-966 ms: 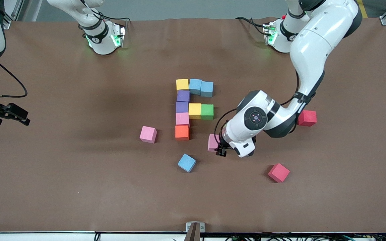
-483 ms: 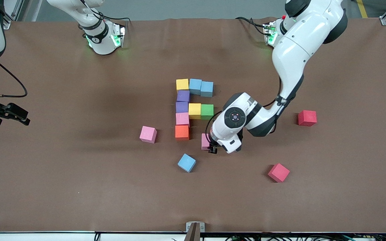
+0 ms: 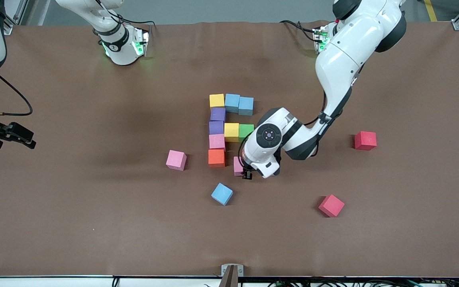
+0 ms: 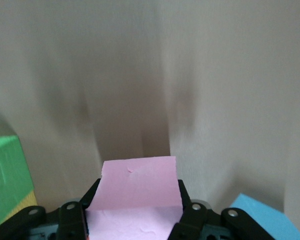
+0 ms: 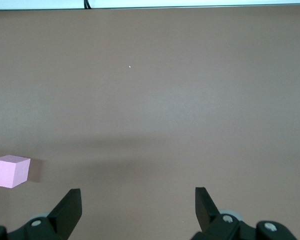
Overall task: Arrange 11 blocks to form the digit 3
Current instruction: 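Carry the light pink cube to the shape with the left gripper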
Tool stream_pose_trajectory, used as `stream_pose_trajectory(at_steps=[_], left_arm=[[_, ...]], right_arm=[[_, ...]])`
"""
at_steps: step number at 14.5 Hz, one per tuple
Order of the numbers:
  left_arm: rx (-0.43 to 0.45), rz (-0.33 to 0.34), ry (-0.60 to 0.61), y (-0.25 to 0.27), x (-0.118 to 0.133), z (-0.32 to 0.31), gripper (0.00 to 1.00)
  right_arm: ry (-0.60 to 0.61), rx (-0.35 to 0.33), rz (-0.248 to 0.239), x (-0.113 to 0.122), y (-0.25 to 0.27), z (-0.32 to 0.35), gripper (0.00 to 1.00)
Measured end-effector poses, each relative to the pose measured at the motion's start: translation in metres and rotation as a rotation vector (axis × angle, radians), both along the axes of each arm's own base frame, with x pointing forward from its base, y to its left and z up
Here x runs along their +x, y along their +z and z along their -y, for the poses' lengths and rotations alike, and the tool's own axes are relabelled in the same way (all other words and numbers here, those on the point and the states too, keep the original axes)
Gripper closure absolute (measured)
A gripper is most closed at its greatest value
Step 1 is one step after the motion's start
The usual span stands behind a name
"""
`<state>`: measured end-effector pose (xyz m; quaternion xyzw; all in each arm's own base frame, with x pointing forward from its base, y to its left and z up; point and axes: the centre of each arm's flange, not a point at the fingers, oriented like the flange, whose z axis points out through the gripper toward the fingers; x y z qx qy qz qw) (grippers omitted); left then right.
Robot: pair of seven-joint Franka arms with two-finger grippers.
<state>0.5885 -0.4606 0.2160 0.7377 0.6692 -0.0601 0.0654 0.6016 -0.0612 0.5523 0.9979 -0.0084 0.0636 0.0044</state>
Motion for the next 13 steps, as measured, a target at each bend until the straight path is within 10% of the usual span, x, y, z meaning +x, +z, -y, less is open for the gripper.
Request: stream_pose_trajectory(at_steps=[13], left_arm=[[-0.005,-0.024,-0.012,-0.016,-0.024,0.026,0.41]], right_arm=[[0.006,0.002,-0.022,-0.002,-0.002,0.000,0.00]])
